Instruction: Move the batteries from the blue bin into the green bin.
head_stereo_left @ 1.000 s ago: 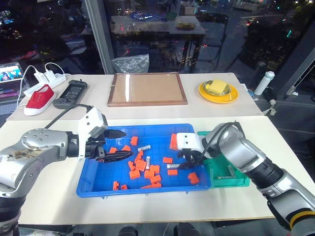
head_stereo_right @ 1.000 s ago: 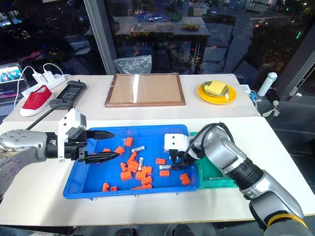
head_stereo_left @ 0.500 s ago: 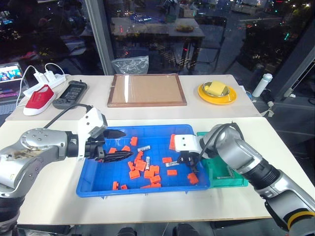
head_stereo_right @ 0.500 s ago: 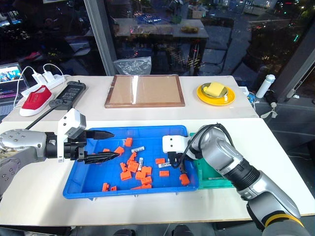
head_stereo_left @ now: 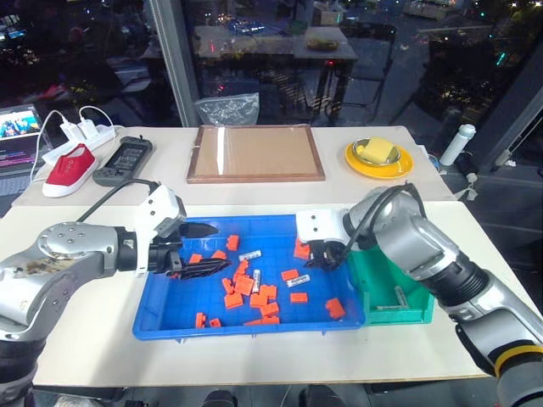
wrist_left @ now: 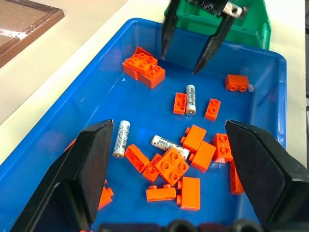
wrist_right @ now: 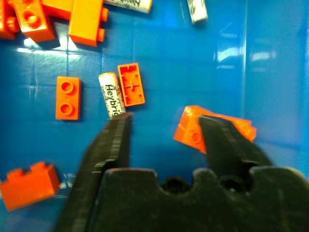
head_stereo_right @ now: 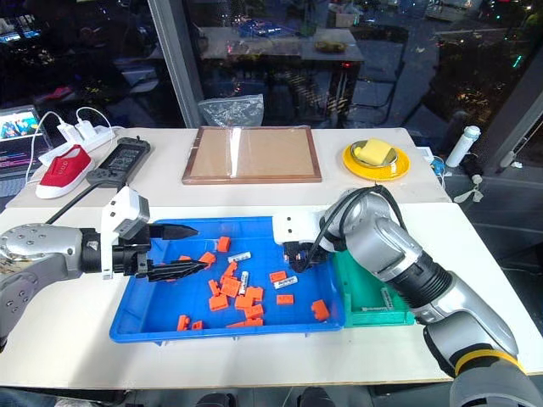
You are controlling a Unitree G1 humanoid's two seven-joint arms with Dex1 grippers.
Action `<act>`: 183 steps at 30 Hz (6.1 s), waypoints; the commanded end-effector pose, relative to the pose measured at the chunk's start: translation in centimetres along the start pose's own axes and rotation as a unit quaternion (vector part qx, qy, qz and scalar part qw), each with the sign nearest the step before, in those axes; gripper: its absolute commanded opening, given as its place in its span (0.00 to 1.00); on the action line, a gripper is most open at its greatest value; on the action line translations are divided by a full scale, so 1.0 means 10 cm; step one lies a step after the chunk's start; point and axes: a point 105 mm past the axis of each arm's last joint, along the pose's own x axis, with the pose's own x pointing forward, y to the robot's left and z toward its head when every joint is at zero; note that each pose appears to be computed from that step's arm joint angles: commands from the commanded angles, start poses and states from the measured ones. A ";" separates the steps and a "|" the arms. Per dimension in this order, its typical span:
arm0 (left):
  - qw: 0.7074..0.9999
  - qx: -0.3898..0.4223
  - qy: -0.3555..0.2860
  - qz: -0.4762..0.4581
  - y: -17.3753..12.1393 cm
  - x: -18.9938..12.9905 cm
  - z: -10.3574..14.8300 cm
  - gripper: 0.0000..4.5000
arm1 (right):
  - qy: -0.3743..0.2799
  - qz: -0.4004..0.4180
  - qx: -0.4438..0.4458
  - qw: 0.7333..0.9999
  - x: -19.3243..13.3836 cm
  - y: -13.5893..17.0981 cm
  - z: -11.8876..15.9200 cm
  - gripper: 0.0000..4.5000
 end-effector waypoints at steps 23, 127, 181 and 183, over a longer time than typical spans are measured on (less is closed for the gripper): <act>0.999 0.019 -0.014 0.034 -0.02 -0.04 0.02 0.88 | 0.067 0.089 0.024 0.993 0.50 0.18 -0.18 0.79; 0.998 0.042 0.007 0.048 0.27 -0.83 -0.21 0.88 | 0.043 -0.058 0.334 0.940 -0.81 0.29 -1.20 0.28; 0.977 -0.029 -0.128 0.168 0.18 -1.11 -0.94 0.88 | -0.130 -0.009 0.085 0.988 0.83 -0.51 0.54 0.86; 0.977 -0.027 -0.126 0.169 0.18 -1.10 -0.94 0.88 | -0.132 -0.009 0.088 0.987 0.86 -0.54 0.56 0.86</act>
